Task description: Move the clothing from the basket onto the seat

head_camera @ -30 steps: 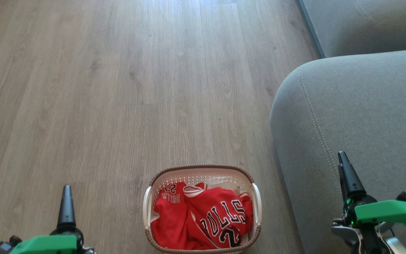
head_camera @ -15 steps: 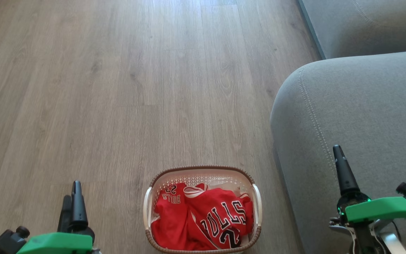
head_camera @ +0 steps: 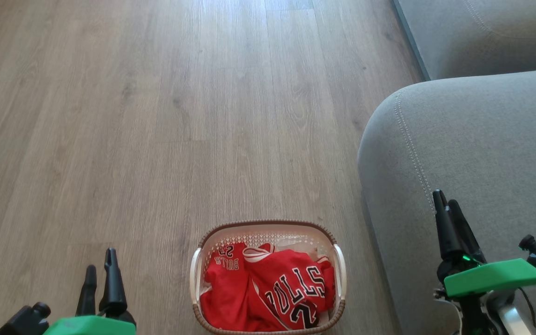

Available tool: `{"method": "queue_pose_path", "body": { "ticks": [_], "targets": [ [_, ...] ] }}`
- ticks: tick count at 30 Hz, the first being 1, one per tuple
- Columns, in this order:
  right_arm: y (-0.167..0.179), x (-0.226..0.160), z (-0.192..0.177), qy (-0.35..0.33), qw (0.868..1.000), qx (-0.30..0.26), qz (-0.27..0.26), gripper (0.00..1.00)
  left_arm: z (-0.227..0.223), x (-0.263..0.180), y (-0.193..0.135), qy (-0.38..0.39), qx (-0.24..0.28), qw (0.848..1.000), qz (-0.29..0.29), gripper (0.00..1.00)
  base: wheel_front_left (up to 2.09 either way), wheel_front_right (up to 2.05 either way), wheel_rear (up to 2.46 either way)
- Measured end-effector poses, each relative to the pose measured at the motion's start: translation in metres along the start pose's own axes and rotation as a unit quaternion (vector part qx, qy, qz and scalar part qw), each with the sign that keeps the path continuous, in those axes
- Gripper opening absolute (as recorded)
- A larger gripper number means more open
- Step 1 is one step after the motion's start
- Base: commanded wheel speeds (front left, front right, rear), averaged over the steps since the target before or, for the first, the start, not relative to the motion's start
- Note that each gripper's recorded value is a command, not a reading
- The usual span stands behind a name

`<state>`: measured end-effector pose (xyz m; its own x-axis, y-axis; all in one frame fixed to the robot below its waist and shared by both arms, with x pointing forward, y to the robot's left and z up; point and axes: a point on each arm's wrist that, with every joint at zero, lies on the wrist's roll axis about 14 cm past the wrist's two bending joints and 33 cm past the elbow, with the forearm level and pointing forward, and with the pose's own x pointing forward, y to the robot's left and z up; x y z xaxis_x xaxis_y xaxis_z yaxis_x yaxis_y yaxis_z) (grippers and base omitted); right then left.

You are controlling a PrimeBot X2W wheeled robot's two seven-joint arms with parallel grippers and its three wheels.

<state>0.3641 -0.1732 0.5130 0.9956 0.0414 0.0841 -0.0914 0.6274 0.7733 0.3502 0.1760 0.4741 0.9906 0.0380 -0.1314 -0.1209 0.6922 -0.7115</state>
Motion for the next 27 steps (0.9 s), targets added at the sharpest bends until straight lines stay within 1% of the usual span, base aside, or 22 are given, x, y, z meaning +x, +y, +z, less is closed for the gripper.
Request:
{"method": "queue_pose_path", "body": {
  "ticks": [1, 13, 15, 27],
  "targets": [
    [0.0, 0.0, 0.0, 0.0, 1.0, 0.0, 0.0, 1.0, 0.0, 0.0, 0.0, 0.0, 0.0, 1.0, 0.0, 1.0, 0.0, 0.0, 0.0],
    [-0.003, -0.005, -0.003, 0.002, 0.997, -0.077, 0.001, 1.0, 0.0, 0.0, -0.005, -0.009, 0.074, 0.997, -0.012, 1.0, 0.0, 0.0, 0.0],
    [-0.004, -0.005, -0.005, 0.007, 0.995, -0.097, 0.001, 1.0, 0.0, -0.001, -0.006, -0.013, 0.091, 0.996, -0.015, 1.0, 0.0, 0.0, 0.0],
    [-0.011, -0.007, -0.014, 0.022, 0.984, -0.176, -0.003, 1.0, -0.001, -0.002, -0.008, -0.022, 0.167, 0.985, -0.02, 1.0, 0.0, 0.0, 0.0]
  ]
}}
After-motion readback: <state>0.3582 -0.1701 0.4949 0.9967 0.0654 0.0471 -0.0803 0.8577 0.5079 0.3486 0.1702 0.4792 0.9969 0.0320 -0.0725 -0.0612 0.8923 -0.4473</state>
